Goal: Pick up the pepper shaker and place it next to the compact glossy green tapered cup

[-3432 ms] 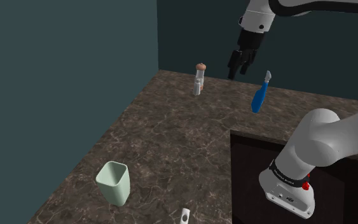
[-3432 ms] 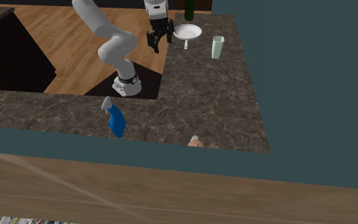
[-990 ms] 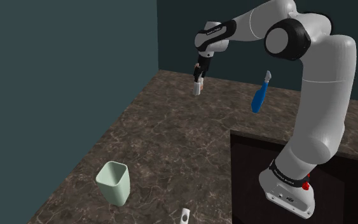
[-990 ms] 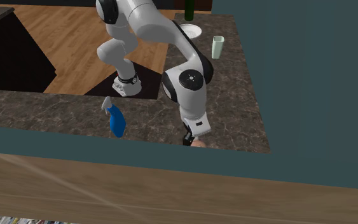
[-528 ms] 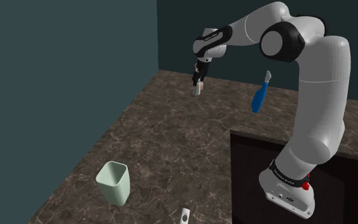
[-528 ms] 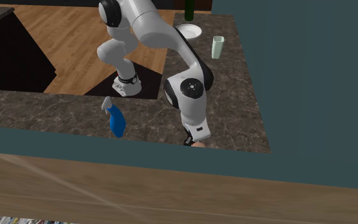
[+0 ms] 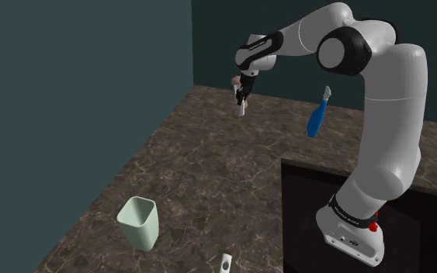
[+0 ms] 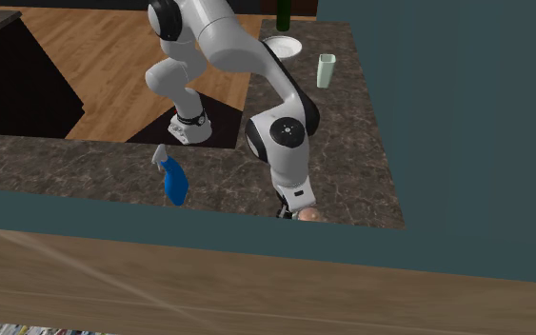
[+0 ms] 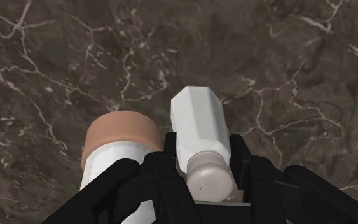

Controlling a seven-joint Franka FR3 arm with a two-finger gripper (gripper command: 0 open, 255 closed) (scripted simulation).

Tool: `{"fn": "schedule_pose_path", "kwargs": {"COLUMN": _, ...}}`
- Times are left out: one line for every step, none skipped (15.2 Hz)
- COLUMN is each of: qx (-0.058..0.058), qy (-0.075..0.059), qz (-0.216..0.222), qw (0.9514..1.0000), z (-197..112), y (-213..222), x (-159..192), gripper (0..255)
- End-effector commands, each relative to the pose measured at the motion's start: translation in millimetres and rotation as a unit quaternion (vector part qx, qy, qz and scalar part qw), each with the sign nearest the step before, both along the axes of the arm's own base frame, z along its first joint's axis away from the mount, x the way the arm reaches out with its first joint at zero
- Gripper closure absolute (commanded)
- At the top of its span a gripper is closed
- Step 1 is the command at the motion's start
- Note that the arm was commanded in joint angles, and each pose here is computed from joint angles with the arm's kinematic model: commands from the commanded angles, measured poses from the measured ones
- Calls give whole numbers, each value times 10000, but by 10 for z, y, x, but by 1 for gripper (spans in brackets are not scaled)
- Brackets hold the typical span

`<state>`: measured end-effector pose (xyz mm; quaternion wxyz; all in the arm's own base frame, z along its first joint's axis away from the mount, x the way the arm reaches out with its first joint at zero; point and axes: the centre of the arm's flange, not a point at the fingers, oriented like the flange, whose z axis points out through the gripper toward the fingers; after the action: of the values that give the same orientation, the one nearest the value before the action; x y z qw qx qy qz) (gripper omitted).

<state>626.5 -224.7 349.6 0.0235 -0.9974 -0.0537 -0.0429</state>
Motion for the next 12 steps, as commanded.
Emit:
{"fn": "schedule_pose_path", "kwargs": {"qx": 3, "qy": 17, "qz": 0, "qw": 10000, "z": -19, "y": -2, "x": 0, "gripper": 255}}
{"fn": "schedule_pose_path", "kwargs": {"qx": 3, "qy": 17, "qz": 0, "qw": 10000, "z": -18, "y": 1, "x": 2, "gripper": 255}}
{"fn": "schedule_pose_path", "kwargs": {"qx": 3, "qy": 17, "qz": 1, "qw": 10000, "z": -16, "y": 0, "x": 1, "gripper": 255}}
{"fn": "schedule_pose_path", "kwargs": {"qx": 3, "qy": 16, "qz": 0, "qw": 10000, "z": -16, "y": -1, "x": 0, "gripper": 255}}
{"fn": "schedule_pose_path", "kwargs": {"qx": 3, "qy": 17, "qz": 0, "qw": 10000, "z": -17, "y": 1, "x": -3, "gripper": 255}}
{"fn": "schedule_pose_path", "kwargs": {"qx": 3, "qy": 17, "qz": 1, "qw": 10000, "z": -19, "y": 4, "x": -6, "gripper": 255}}
{"fn": "schedule_pose_path", "kwargs": {"qx": 2, "qy": 17, "qz": 1, "qw": 10000, "z": -18, "y": 6, "x": -9, "gripper": 255}}
{"fn": "schedule_pose_path", "kwargs": {"qx": 3, "qy": 17, "qz": 1, "qw": 10000, "z": -23, "y": 4, "x": -5, "gripper": 255}}
{"fn": "schedule_pose_path", "kwargs": {"qx": 3, "qy": 17, "qz": 1, "qw": 10000, "z": 29, "y": 4, "x": -5, "gripper": 255}}
{"fn": "schedule_pose_path", "kwargs": {"qx": 3, "qy": 17, "qz": 0, "qw": 10000, "z": 82, "y": 4, "x": -6, "gripper": 255}}
{"fn": "schedule_pose_path", "kwargs": {"qx": 3, "qy": 17, "qz": 1, "qw": 10000, "z": 135, "y": 4, "x": -5, "gripper": 255}}
{"fn": "schedule_pose_path", "kwargs": {"qx": 3, "qy": 17, "qz": 1, "qw": 10000, "z": 188, "y": 4, "x": -5, "gripper": 255}}
